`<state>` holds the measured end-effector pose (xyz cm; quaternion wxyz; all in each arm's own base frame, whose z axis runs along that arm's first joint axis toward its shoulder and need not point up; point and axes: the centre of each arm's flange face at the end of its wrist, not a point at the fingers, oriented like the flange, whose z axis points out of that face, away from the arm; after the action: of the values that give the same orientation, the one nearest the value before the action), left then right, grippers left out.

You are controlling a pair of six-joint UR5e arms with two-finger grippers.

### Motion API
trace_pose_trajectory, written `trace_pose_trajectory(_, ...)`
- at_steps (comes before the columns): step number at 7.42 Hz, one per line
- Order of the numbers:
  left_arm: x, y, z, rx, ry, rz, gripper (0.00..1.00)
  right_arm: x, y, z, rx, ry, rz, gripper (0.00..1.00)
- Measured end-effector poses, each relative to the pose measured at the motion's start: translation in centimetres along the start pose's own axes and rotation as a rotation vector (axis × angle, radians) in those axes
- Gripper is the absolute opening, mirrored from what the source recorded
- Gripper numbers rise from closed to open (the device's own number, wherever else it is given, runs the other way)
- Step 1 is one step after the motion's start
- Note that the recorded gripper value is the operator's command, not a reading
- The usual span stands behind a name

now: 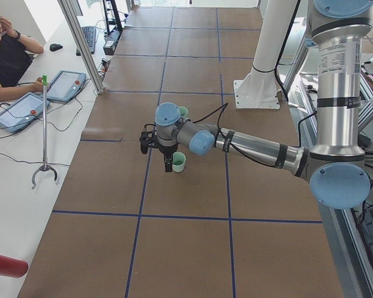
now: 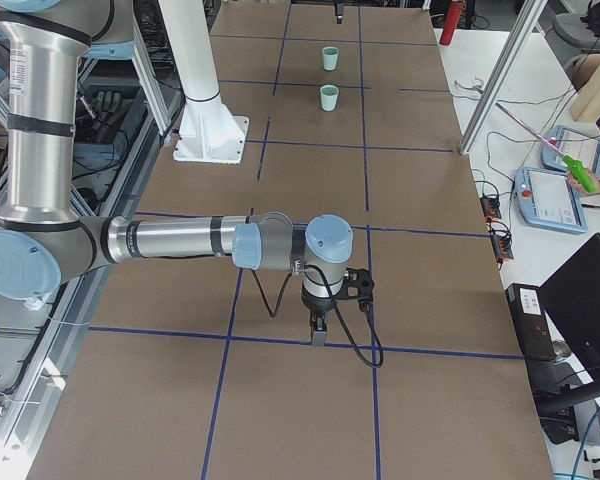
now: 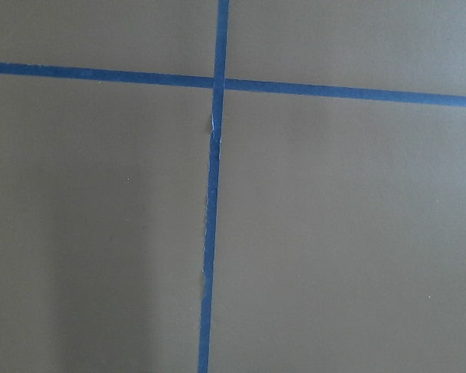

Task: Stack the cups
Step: 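Lower the left gripper onto the rim of the outer pale green cup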

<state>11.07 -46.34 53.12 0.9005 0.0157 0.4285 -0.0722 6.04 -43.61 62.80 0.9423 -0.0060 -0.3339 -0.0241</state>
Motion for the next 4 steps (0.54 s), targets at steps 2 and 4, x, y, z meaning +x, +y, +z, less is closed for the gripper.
trace_pose_trajectory(2,0.5,1.5,4.3,-0.015,-0.008,-0.017,1.0,0.0,0.0,0.0,0.0,0.0,-0.001,1.0)
trace_pose_trajectory(4,1.2,2.1,6.6,-0.038,-0.016,-0.004,1.0,0.0,0.0,0.0,0.0,0.0,-0.001,1.0)
